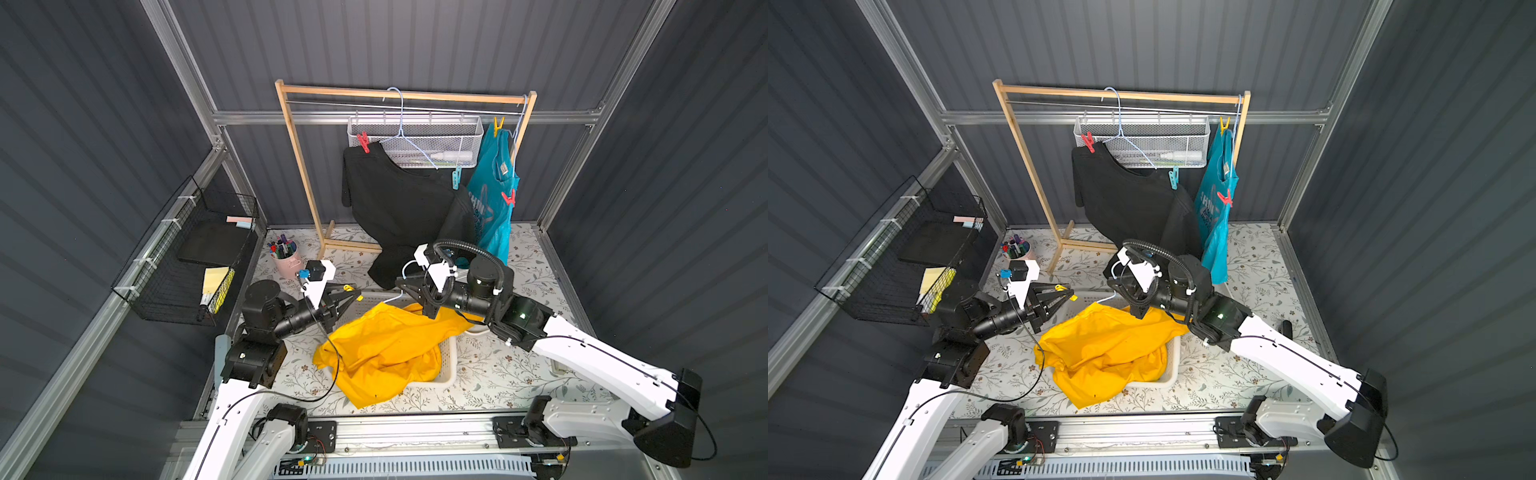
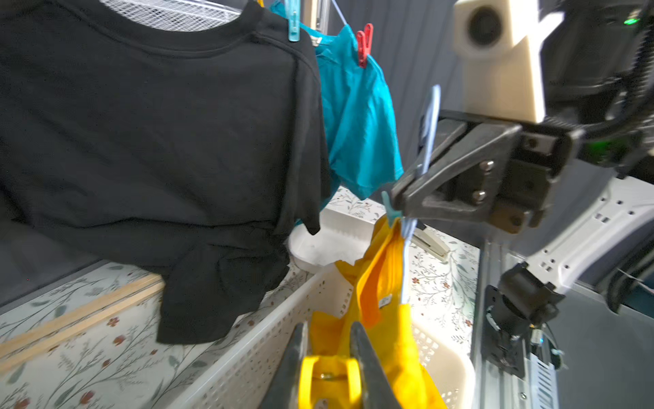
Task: Remove the clothespins securing t-shirts to the hanger
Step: Remove the clothespin from the hanger, then place the hanger in the basket.
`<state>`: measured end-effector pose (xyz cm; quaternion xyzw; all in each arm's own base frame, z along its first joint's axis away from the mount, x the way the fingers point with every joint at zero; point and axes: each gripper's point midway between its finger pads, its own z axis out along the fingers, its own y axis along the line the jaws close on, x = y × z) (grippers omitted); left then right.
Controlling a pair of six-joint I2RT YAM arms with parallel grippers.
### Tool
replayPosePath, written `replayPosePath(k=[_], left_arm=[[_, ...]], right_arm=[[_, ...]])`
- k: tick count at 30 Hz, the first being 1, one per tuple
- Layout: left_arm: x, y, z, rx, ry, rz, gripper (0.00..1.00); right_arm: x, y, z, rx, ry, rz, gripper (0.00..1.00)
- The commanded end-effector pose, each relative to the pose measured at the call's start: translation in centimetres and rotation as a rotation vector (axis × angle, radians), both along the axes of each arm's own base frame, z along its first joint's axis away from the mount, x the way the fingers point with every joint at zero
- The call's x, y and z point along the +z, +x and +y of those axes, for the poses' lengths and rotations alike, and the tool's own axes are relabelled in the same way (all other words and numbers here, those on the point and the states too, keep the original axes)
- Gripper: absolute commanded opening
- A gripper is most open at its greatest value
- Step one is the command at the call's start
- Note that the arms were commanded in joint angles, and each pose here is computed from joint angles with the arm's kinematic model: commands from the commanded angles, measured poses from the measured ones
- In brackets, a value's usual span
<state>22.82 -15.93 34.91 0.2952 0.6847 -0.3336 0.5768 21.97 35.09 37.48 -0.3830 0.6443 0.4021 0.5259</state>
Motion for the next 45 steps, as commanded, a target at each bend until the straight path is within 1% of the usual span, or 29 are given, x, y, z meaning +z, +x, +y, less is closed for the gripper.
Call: replayPosePath(k=[1, 3, 5, 7, 12, 17, 20, 21, 24, 28, 31, 32, 34, 36, 37, 40, 42, 45], left_arm=[[2.0, 0.2, 1.7, 0.128, 0.024, -0.067, 0.00], [2.2, 0.2, 2.0, 0.147, 0.038, -0.068, 0.00], [2.3, 0.1, 2.1, 0.148, 0.055, -0.065, 0.00], [2.4, 0.1, 2.3, 0.160, 0.066, -0.061, 0.00], [3.1, -0.1, 3.4, 0.233, 0.082, -0.084, 0.00], [3.4, -0.4, 3.9, 0.258, 0.097, -0.096, 0.00], [3.1, -0.6, 3.9, 0.256, 0.112, -0.101, 0.00], [2.9, -0.6, 4.0, 0.259, 0.113, -0.099, 0.00], [2.7, -0.8, 4.0, 0.257, 0.112, -0.105, 0.00], [2.5, -1.0, 3.8, 0.239, 0.112, -0.112, 0.00], [2.4, -1.1, 3.4, 0.206, 0.134, -0.143, 0.01], [2.2, -1.1, 3.2, 0.198, 0.137, -0.147, 0.02], [2.0, -1.1, 2.8, 0.174, 0.127, -0.143, 0.03], [1.6, -1.1, 2.5, 0.150, 0.120, -0.134, 0.03], [1.5, -1.2, 2.2, 0.126, 0.117, -0.132, 0.04], [1.1, -0.9, 1.8, 0.107, 0.102, -0.131, 0.05], [0.8, -0.6, 1.7, 0.106, 0.095, -0.125, 0.05], [0.8, -0.2, 1.7, 0.107, 0.092, -0.121, 0.05]], right_arm=[[1.7, -1.1, 1.9, 0.079, 0.039, -0.034, 0.00], [1.9, -1.5, 2.9, 0.100, 0.039, -0.042, 0.00], [1.8, -2.1, 4.3, 0.125, 0.003, -0.073, 0.00], [1.5, -2.2, 5.4, 0.121, -0.023, -0.072, 0.00], [2.1, -2.8, 6.8, 0.179, 0.039, -0.033, 0.00], [2.1, -2.8, 7.3, 0.188, 0.066, -0.016, 0.00], [0.1, -2.1, 7.4, 0.154, 0.033, -0.007, 0.00], [-1.1, -1.3, 7.2, 0.104, 0.012, -0.004, 0.00], [-4.2, -0.3, 6.8, 0.049, -0.040, 0.014, 0.00], [-7.5, 0.0, 6.8, 0.029, -0.073, 0.056, 0.00], [-9.2, 0.2, 7.3, 0.029, -0.086, 0.100, 0.00], [-9.6, 0.3, 7.4, 0.025, -0.090, 0.113, 0.02], [-10.7, 0.6, 7.7, 0.018, -0.101, 0.134, 0.09], [-11.6, 1.0, 7.9, 0.004, -0.101, 0.153, 0.13], [-12.0, 1.2, 8.1, 0.000, -0.095, 0.168, 0.17], [-12.8, 1.5, 8.8, 0.010, -0.087, 0.200, 0.23], [-13.4, 1.8, 8.9, 0.002, -0.087, 0.216, 0.26], [-14.1, 2.3, 8.5, -0.019, -0.088, 0.239, 0.37]])
